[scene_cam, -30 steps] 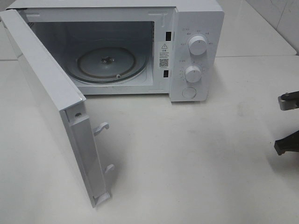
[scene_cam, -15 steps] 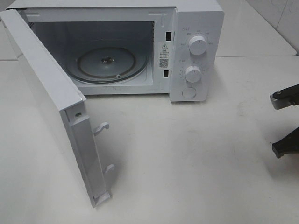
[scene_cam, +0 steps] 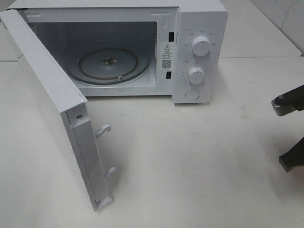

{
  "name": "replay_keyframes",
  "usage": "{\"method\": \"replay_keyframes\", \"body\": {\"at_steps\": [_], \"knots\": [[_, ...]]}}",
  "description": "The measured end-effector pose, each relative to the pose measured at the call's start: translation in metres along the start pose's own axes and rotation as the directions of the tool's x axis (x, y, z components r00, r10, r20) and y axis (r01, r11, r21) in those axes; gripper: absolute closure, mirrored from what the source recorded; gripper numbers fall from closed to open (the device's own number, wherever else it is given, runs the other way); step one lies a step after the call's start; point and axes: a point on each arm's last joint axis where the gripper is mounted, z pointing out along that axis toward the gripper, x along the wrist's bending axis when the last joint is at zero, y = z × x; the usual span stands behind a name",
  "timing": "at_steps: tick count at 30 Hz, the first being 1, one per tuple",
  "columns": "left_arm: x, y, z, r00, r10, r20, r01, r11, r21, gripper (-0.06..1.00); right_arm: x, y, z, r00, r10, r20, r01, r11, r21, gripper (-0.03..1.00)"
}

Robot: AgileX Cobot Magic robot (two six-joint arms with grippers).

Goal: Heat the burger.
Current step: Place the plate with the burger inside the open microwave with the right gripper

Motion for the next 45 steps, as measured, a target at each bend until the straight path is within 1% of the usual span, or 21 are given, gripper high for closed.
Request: {"method": "replay_keyframes", "body": {"at_steps": [4, 11, 13, 19, 20, 21, 22, 24, 27, 29, 30, 31, 33, 34, 35, 37, 40, 42, 43, 44, 45], "knots": [[0.000, 0.000, 0.000, 1.000, 0.000, 0.000, 0.000, 1.000, 0.000, -0.03, 0.004, -0.003, -0.008, 1.000, -0.025, 0.004, 0.025, 0.999, -0.022, 0.89], [0.000, 0.000, 0.000, 1.000, 0.000, 0.000, 0.000, 1.000, 0.000, -0.03, 0.015, -0.008, -0.025, 0.994, -0.107, 0.005, 0.107, 0.991, -0.082, 0.89], [0.000, 0.000, 0.000, 1.000, 0.000, 0.000, 0.000, 1.000, 0.000, -0.03, 0.023, -0.010, -0.031, 0.988, -0.156, 0.004, 0.156, 0.982, -0.110, 0.89], [0.000, 0.000, 0.000, 1.000, 0.000, 0.000, 0.000, 1.000, 0.000, -0.03, 0.035, -0.013, -0.037, 0.973, -0.231, 0.012, 0.230, 0.964, -0.130, 0.89], [0.000, 0.000, 0.000, 1.000, 0.000, 0.000, 0.000, 1.000, 0.000, -0.03, 0.038, -0.014, -0.039, 0.969, -0.247, 0.015, 0.247, 0.960, -0.133, 0.89], [0.000, 0.000, 0.000, 1.000, 0.000, 0.000, 0.000, 1.000, 0.000, -0.03, 0.044, -0.016, -0.042, 0.956, -0.291, 0.020, 0.291, 0.946, -0.146, 0.89], [0.000, 0.000, 0.000, 1.000, 0.000, 0.000, 0.000, 1.000, 0.000, -0.03, 0.044, -0.016, -0.042, 0.956, -0.291, 0.020, 0.291, 0.946, -0.146, 0.89], [0.000, 0.000, 0.000, 1.000, 0.000, 0.000, 0.000, 1.000, 0.000, -0.03, 0.056, -0.020, -0.048, 0.925, -0.380, 0.030, 0.379, 0.909, -0.174, 0.89], [0.000, 0.000, 0.000, 1.000, 0.000, 0.000, 0.000, 1.000, 0.000, -0.03, 0.059, -0.022, -0.049, 0.916, -0.400, 0.033, 0.399, 0.899, -0.181, 0.89], [0.000, 0.000, 0.000, 1.000, 0.000, 0.000, 0.000, 1.000, 0.000, -0.03, 0.067, -0.025, -0.053, 0.890, -0.455, 0.042, 0.454, 0.869, -0.200, 0.89], [0.000, 0.000, 0.000, 1.000, 0.000, 0.000, 0.000, 1.000, 0.000, -0.03, 0.067, -0.025, -0.053, 0.890, -0.455, 0.042, 0.454, 0.869, -0.200, 0.89], [0.000, 0.000, 0.000, 1.000, 0.000, 0.000, 0.000, 1.000, 0.000, -0.03, 0.072, -0.028, -0.056, 0.871, -0.489, 0.049, 0.488, 0.847, -0.212, 0.89], [0.000, 0.000, 0.000, 1.000, 0.000, 0.000, 0.000, 1.000, 0.000, -0.03, 0.074, -0.029, -0.057, 0.863, -0.503, 0.052, 0.502, 0.837, -0.217, 0.89], [0.000, 0.000, 0.000, 1.000, 0.000, 0.000, 0.000, 1.000, 0.000, -0.03, 0.079, -0.031, -0.059, 0.840, -0.539, 0.060, 0.537, 0.812, -0.228, 0.89], [0.000, 0.000, 0.000, 1.000, 0.000, 0.000, 0.000, 1.000, 0.000, -0.03, 0.079, -0.031, -0.059, 0.840, -0.539, 0.060, 0.537, 0.812, -0.228, 0.89], [0.000, 0.000, 0.000, 1.000, 0.000, 0.000, 0.000, 1.000, 0.000, -0.03, 0.089, -0.037, -0.064, 0.787, -0.612, 0.080, 0.610, 0.752, -0.251, 0.89], [0.000, 0.000, 0.000, 1.000, 0.000, 0.000, 0.000, 1.000, 0.000, -0.03, 0.091, -0.039, -0.065, 0.775, -0.627, 0.085, 0.625, 0.738, -0.254, 0.89], [0.000, 0.000, 0.000, 1.000, 0.000, 0.000, 0.000, 1.000, 0.000, -0.03, 0.098, -0.044, -0.070, 0.718, -0.688, 0.108, 0.687, 0.675, -0.270, 0.89], [0.000, 0.000, 0.000, 1.000, 0.000, 0.000, 0.000, 1.000, 0.000, -0.03, 0.098, -0.044, -0.070, 0.718, -0.688, 0.108, 0.687, 0.675, -0.270, 0.89], [0.000, 0.000, 0.000, 1.000, 0.000, 0.000, 0.000, 1.000, 0.000, -0.03, 0.100, -0.046, -0.070, 0.706, -0.699, 0.114, 0.699, 0.661, -0.273, 0.89], [0.000, 0.000, 0.000, 1.000, 0.000, 0.000, 0.000, 1.000, 0.000, -0.03, 0.104, -0.048, -0.073, 0.671, -0.729, 0.135, 0.731, 0.621, -0.281, 0.89]]}}
